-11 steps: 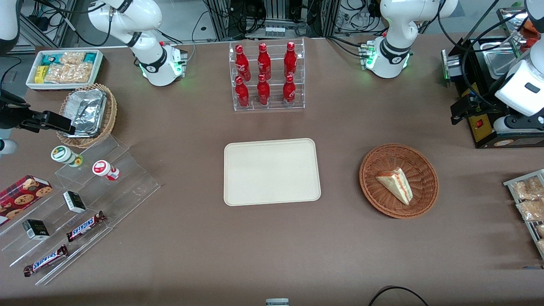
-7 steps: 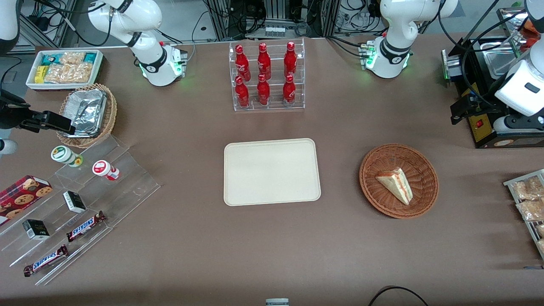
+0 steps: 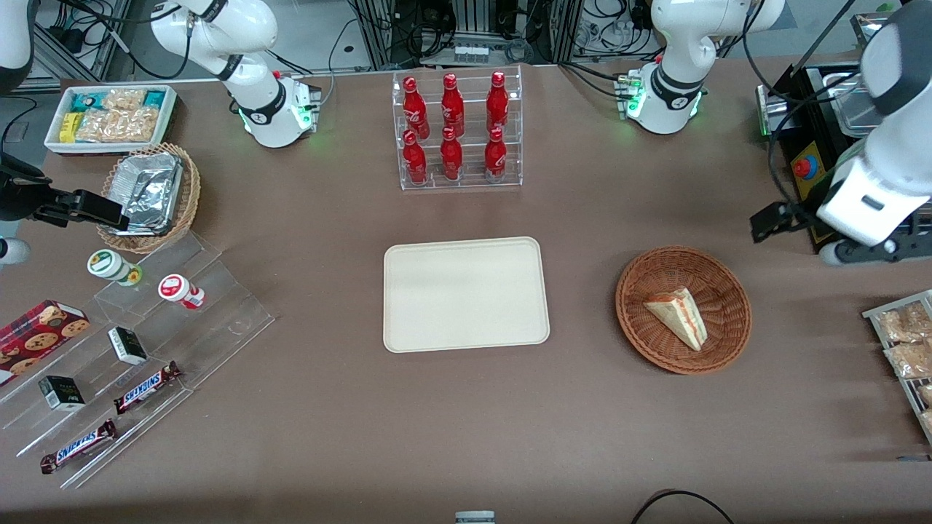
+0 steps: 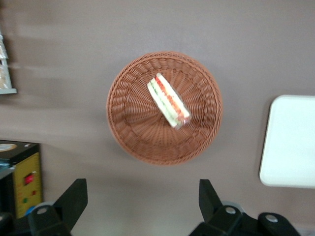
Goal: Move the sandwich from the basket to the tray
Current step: 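Move the left gripper over the wicker basket toward the sandwich, then lower the open left gripper around the wrapped sandwich wedge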
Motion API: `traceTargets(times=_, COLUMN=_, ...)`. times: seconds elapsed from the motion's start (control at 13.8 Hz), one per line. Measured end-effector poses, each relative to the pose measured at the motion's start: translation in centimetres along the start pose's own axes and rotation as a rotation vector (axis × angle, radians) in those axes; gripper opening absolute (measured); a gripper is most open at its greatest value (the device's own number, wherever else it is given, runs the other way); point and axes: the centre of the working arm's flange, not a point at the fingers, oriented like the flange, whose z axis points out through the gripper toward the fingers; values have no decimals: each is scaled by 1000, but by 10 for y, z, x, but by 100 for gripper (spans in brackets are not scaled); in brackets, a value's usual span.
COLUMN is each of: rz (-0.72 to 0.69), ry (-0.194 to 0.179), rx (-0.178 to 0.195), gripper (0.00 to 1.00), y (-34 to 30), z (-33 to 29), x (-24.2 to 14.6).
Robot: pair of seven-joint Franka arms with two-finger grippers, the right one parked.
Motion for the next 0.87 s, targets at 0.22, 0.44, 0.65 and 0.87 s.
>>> traceTargets(times=0.22, rz=-112, ry=20, rx=-6, gripper=100, y=13, z=44, x=1)
traceTargets(times=0.44, rz=-230, ry=32, rx=-13, gripper=100, y=21, z=84, x=-3)
traceTargets(times=0.65, rz=-313, ry=40, rx=-19, gripper=100, y=23, z=122, x=-11)
traceTargets(times=0.87, rz=-373, ry=57, rx=-30, gripper=100, y=22, z=159, x=-20)
